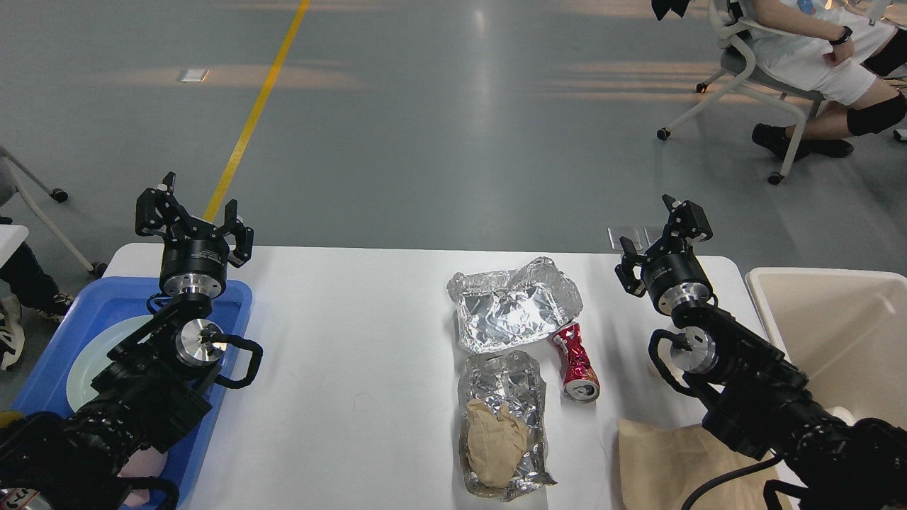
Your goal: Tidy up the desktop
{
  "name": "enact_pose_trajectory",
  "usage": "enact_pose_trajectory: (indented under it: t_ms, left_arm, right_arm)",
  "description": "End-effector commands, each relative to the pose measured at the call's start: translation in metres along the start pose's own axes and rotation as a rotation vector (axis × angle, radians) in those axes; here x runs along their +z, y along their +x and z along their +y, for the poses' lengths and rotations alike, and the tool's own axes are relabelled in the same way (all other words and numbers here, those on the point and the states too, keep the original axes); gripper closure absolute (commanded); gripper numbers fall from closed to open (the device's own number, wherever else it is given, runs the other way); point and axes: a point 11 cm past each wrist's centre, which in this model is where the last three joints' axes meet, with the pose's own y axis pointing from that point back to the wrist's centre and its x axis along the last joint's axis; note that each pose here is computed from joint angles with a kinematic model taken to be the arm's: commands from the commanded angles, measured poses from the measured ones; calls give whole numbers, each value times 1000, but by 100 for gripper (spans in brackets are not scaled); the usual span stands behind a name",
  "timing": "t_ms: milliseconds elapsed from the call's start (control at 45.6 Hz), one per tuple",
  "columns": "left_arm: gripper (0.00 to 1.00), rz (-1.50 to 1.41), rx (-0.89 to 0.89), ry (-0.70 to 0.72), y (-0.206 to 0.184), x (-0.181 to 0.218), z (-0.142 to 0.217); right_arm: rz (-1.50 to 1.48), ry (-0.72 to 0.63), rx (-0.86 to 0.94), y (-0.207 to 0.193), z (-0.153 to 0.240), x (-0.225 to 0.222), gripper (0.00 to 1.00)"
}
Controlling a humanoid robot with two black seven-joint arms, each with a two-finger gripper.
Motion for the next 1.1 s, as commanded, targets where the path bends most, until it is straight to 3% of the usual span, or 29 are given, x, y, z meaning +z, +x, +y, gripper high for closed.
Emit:
enact_pose_trajectory:
  t_ms: [0,1075]
  left_arm:
    - [4,0,0,0,0,0,0]
    - [4,-1,1,0,0,0,0]
  right_arm:
    - [0,0,0,0,0,0,0]
    - [11,8,2,2,-3,-8,0]
